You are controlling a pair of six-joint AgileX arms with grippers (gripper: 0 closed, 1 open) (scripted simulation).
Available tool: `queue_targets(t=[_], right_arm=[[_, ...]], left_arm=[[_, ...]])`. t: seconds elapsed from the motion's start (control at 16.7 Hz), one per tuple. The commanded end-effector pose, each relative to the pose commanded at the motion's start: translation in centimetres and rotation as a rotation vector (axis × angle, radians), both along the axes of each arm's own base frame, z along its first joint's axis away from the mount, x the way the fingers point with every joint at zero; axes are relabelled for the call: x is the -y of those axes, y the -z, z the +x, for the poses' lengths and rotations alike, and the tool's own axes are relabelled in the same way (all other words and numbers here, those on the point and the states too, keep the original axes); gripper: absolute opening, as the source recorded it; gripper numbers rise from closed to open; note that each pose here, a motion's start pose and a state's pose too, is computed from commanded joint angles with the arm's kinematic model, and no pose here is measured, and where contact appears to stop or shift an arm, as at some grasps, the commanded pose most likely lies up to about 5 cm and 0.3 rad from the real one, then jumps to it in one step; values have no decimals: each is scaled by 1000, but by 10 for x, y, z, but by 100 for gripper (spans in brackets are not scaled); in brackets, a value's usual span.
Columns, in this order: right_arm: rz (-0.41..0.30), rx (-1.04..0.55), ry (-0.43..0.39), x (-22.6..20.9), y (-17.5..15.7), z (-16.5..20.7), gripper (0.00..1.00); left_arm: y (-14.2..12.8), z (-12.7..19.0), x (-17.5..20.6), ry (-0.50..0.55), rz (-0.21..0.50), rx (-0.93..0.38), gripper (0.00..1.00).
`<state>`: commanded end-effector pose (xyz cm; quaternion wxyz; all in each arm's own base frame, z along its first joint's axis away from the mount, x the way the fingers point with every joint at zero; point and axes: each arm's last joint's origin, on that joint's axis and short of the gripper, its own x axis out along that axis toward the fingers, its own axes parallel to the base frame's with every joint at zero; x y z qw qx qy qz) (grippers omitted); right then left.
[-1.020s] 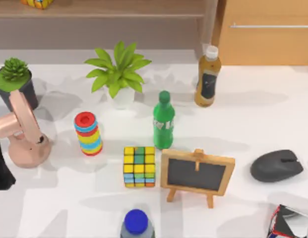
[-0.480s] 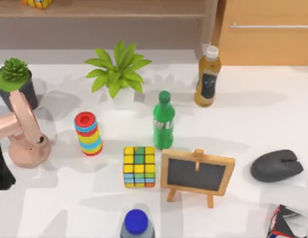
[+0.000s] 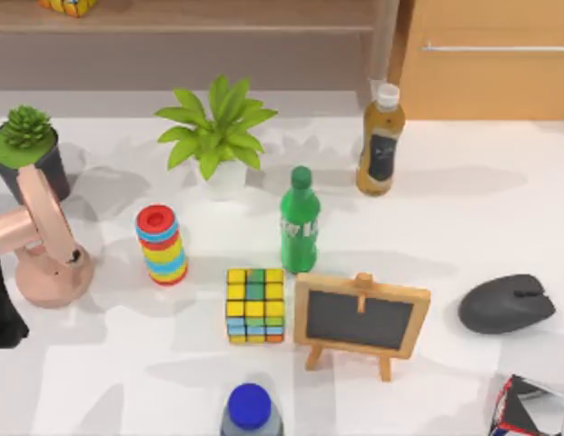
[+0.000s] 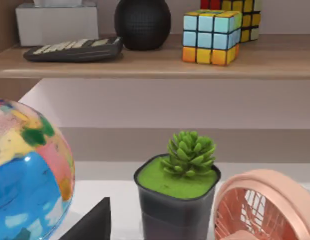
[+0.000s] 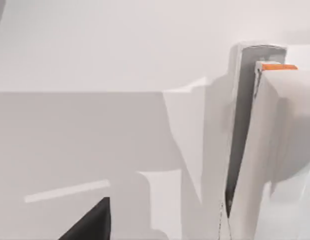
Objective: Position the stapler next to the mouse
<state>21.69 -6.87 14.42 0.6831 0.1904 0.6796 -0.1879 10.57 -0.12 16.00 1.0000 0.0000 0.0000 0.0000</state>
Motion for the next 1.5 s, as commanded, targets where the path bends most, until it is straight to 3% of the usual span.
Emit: queue_targets(t=[0.24, 0.48, 1.26, 1.5], right_arm=[[1, -2, 1, 0, 25, -1, 100], [1, -4, 1, 0, 26, -1, 100], [1, -4, 1, 0, 26, -1, 2], [1, -4, 1, 0, 26, -1, 0]], left_arm=[[0, 0, 0, 0, 0, 0, 100], [0, 0, 0, 0, 0, 0, 100], [0, 0, 0, 0, 0, 0, 100], [0, 0, 0, 0, 0, 0, 100]])
